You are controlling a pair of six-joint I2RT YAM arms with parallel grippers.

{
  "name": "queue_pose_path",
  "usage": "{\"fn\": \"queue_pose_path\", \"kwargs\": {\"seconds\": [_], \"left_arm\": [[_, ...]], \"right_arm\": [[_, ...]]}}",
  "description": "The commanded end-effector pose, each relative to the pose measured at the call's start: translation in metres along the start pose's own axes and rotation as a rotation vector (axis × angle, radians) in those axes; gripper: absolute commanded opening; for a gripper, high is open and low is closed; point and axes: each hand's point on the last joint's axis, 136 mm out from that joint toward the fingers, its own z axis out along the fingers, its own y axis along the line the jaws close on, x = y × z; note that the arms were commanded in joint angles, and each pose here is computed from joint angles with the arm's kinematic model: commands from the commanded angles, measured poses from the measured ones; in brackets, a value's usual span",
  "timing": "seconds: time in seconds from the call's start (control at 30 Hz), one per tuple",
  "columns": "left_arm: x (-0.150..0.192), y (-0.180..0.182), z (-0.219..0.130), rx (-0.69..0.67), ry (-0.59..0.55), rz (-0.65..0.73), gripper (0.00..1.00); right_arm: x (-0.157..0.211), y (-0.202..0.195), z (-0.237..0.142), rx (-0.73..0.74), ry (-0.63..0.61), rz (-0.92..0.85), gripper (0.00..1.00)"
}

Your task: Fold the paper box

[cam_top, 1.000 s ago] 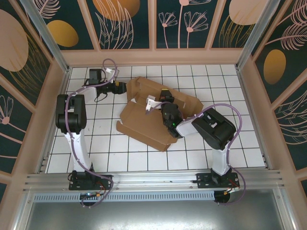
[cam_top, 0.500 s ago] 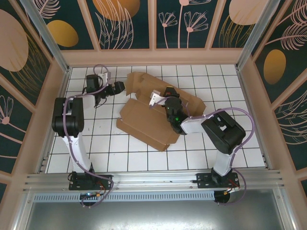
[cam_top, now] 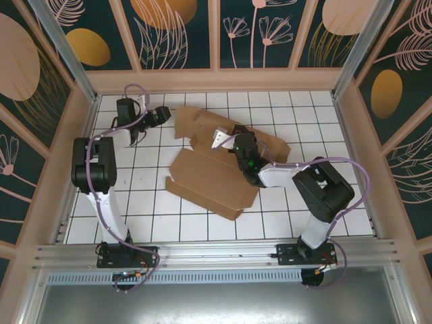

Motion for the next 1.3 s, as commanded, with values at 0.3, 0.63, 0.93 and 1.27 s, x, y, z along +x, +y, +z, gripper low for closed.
{"fn": "queue_pose_path", "kwargs": {"seconds": [0.3,0.63,0.93,1.27], "left_arm": [[0.030,0.028,0.049,0.028,0.246,-0.083,0.72],[0.074,-0.012,0.064,0.152,0.415,0.030,0.73],[0.083,-0.053,0.033,0.290,0.431,0.103,0.73],[0.101,-0.068,0.016,0.329,0.430,0.146,0.75]], "right_arm": [[-0.002,0.000,0.007,-0.078,0.001,0.075,0.00],[0.002,0.001,0.010,-0.066,0.013,0.061,0.00],[0.005,-0.001,0.013,-0.046,0.034,0.050,0.00],[0.005,-0.006,0.013,-0.021,0.044,0.035,0.00]]}}
